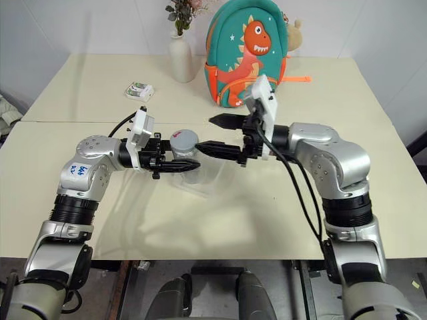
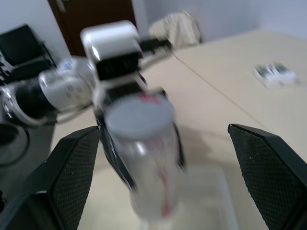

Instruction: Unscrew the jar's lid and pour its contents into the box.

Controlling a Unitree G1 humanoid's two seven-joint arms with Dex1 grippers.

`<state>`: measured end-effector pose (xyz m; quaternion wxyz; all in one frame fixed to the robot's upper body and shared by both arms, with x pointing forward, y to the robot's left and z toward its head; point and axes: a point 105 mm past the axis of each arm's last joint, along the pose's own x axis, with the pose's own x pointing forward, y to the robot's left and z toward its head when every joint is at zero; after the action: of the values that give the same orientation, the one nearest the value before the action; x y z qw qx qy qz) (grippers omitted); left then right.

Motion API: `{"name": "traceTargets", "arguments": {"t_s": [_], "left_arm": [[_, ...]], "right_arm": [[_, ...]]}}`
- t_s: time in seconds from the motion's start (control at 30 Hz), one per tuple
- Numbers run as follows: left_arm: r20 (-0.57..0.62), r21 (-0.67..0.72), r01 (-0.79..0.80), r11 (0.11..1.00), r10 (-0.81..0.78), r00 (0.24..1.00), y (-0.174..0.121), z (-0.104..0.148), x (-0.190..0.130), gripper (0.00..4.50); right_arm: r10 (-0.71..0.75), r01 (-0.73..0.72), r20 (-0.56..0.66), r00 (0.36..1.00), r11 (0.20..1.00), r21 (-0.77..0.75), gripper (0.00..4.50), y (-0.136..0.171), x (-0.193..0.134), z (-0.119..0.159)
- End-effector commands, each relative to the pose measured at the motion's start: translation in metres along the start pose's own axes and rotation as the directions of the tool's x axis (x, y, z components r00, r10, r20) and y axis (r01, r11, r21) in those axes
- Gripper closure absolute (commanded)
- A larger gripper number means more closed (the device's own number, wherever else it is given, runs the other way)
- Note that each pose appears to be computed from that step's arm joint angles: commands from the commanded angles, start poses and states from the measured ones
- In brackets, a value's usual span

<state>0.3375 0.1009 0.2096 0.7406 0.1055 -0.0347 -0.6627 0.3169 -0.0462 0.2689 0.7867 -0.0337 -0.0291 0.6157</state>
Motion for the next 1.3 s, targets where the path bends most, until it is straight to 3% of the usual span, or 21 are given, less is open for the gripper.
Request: {"name": "traceTargets", "arguments": {"t_s": [0.03, 0.43, 0.87, 1.3], "left_arm": [[0.023, 0.063, 0.006, 0.998, -0.007, 1.000, -0.001, 0.015, 0.000, 2.46], [0.030, 0.065, 0.012, 0.998, -0.014, 0.999, -0.001, 0.016, 0.003, 2.46], [0.029, 0.064, 0.006, 0.998, -0.008, 1.000, -0.001, 0.016, 0.001, 2.46], [0.028, 0.062, 0.009, 0.998, -0.011, 1.000, -0.002, 0.015, 0.000, 2.46]], "right_arm": [[0.016, -0.015, 0.013, 1.000, 0.998, -0.060, 0.04, 0.010, 0.017, 0.011], [0.000, -0.003, -0.033, 0.999, 0.994, -0.105, 0.04, 0.008, 0.038, 0.003], [-0.038, 0.035, -0.033, 0.999, 0.997, -0.074, 0.04, -0.006, 0.014, 0.001], [0.053, -0.053, -0.002, 0.999, 0.997, -0.048, 0.04, 0.006, 0.008, 0.007]]}}
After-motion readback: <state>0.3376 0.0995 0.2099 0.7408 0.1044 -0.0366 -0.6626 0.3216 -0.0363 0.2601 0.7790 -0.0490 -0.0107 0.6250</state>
